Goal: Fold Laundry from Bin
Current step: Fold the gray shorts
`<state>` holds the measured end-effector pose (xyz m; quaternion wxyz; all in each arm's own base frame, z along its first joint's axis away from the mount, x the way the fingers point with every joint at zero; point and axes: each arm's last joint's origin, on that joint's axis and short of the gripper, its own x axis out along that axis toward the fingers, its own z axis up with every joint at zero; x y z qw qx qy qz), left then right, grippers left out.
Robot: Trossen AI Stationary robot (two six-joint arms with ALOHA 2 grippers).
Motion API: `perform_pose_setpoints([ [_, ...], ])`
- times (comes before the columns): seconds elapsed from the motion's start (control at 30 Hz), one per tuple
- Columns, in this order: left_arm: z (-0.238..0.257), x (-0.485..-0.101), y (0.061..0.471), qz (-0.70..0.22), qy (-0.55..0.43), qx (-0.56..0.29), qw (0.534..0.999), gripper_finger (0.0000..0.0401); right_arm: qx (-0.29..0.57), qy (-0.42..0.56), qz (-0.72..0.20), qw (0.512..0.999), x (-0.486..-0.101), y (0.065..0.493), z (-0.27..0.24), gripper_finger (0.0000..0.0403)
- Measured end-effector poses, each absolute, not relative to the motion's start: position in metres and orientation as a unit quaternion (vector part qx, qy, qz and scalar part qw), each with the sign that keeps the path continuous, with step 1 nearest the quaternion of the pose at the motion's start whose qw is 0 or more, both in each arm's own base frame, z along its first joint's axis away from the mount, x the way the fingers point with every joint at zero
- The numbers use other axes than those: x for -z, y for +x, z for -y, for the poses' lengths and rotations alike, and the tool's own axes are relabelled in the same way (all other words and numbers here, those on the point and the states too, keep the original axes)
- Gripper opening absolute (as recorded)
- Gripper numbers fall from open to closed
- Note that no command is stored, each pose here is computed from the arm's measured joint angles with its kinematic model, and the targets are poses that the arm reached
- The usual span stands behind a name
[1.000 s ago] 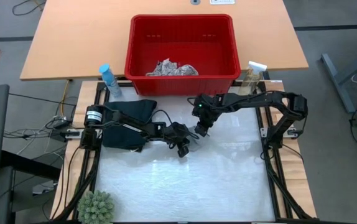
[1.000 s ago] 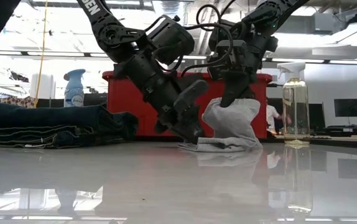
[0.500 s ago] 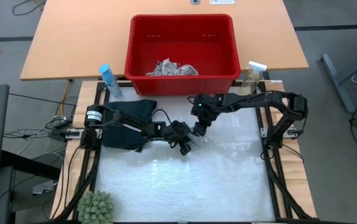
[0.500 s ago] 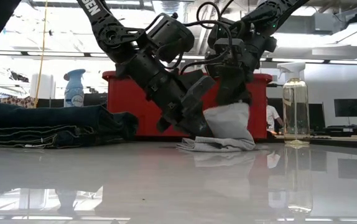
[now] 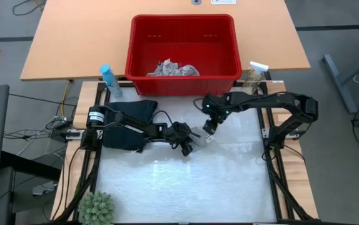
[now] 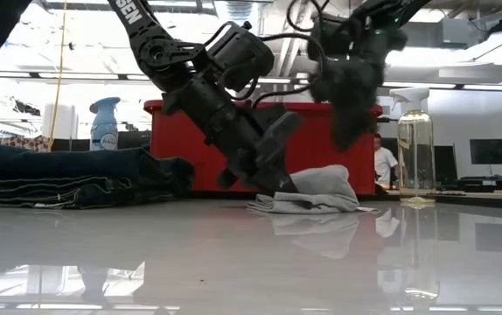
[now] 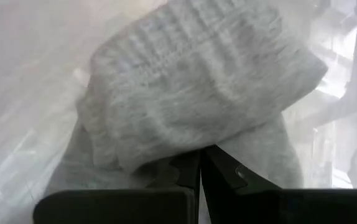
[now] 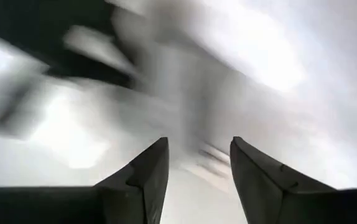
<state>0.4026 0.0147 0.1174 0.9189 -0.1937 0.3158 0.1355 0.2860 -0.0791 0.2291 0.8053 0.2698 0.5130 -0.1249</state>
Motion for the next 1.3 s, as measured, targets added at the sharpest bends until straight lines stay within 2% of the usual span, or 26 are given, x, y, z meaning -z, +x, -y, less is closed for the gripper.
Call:
perform_pose_setpoints([
  [0.1, -0.014, -0.114, 0.403, -0.314, -0.2, -0.14, 0.917, 0.0, 0.183, 0.243, -0.537, 0.787, -0.222, 0.276, 0.079, 0.0171],
  [0.27, -0.014, -0.111, 0.406, -0.305, -0.221, -0.138, 0.916, 0.0, 0.197, 0.271, -0.542, 0.771, -0.202, 0.275, 0.069, 0.0102],
  [0.47, -0.013, -0.112, 0.406, -0.298, -0.22, -0.143, 0.918, 0.0, 0.199, 0.263, -0.547, 0.77, -0.199, 0.275, 0.061, 0.0017],
  [0.63, -0.013, -0.117, 0.405, -0.297, -0.238, -0.144, 0.913, 0.0, 0.195, 0.263, -0.537, 0.778, -0.198, 0.281, 0.054, 0.0028],
  [0.73, -0.015, -0.139, 0.401, -0.285, -0.245, -0.133, 0.917, 0.0, 0.208, 0.253, -0.542, 0.774, -0.198, 0.279, 0.052, 0.0034],
  [0.87, -0.019, -0.163, 0.392, -0.287, -0.244, -0.138, 0.916, 0.0, 0.211, 0.25, -0.539, 0.776, -0.198, 0.28, 0.052, 0.0016],
  [1.03, -0.02, -0.188, 0.374, -0.323, -0.247, -0.139, 0.903, 0.0, 0.212, 0.248, -0.542, 0.774, -0.198, 0.279, 0.049, 0.0018],
  [1.17, -0.005, -0.173, 0.359, -0.397, -0.218, -0.163, 0.877, 0.0, 0.222, 0.242, -0.57, 0.753, -0.196, 0.273, 0.049, 0.0028],
  [1.3, 0.011, -0.164, 0.364, -0.371, -0.233, -0.144, 0.888, 0.0, 0.232, 0.244, -0.568, 0.751, -0.188, 0.27, 0.046, 0.0017],
])
